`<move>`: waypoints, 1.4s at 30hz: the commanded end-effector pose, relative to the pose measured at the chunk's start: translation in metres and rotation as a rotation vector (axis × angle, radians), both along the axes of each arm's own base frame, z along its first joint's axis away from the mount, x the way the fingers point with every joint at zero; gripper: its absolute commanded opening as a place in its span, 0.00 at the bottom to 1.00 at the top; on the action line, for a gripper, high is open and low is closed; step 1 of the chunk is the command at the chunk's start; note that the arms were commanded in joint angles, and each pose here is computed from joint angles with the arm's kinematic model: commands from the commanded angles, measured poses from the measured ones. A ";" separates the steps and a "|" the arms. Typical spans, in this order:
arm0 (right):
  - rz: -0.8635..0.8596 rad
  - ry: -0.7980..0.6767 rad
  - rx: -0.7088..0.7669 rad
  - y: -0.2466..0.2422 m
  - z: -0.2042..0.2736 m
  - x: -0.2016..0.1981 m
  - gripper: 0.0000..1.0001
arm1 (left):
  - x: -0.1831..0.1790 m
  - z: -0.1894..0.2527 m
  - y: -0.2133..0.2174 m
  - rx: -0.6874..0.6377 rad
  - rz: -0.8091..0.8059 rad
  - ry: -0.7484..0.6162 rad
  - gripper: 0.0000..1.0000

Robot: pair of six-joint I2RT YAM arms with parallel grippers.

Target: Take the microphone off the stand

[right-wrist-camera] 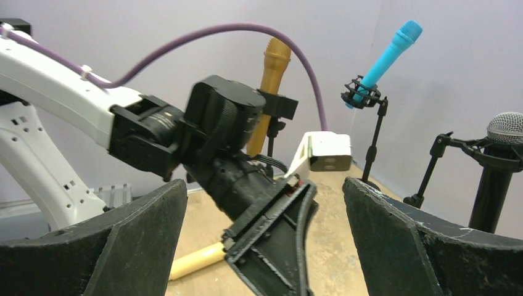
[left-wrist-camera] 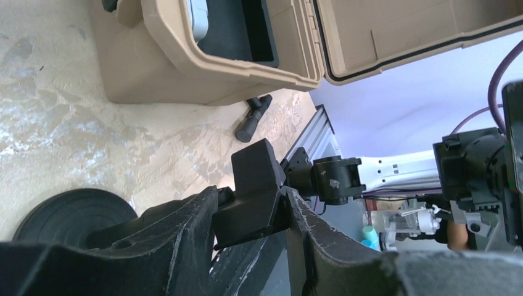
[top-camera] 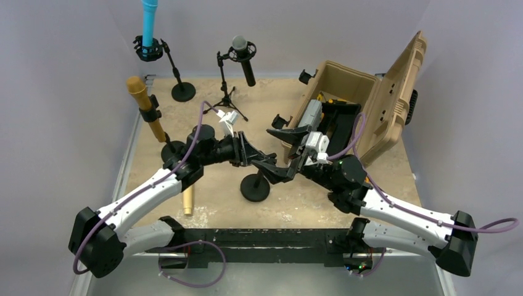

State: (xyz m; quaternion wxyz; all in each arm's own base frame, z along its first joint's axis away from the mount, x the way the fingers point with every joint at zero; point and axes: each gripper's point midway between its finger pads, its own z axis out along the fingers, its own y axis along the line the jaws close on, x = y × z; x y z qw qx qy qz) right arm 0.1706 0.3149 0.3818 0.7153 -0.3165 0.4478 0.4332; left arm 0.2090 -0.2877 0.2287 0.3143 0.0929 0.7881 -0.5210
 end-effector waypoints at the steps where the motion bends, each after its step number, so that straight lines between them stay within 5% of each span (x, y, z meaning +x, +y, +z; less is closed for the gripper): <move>1: 0.004 -0.019 0.108 -0.014 0.026 -0.008 0.95 | 0.011 0.003 -0.013 -0.017 -0.022 0.041 0.00; 12: -0.015 -0.019 0.111 -0.020 0.027 -0.008 0.95 | 0.052 0.023 -0.024 -0.051 -0.030 0.032 0.00; 24: -0.016 -0.025 0.106 -0.017 0.030 -0.005 0.95 | 0.055 0.064 -0.058 -0.244 -0.129 0.048 0.00; 31: -0.020 -0.031 0.108 -0.015 0.032 -0.004 0.95 | 0.038 0.075 -0.071 -0.257 -0.178 0.027 0.00; 37: -0.009 -0.026 0.100 -0.013 0.029 -0.004 0.95 | 0.044 0.041 -0.070 -0.165 -0.159 0.043 0.00; 42: -0.015 -0.026 0.108 -0.018 0.030 -0.006 0.95 | 0.033 0.012 -0.065 -0.147 -0.167 0.110 0.39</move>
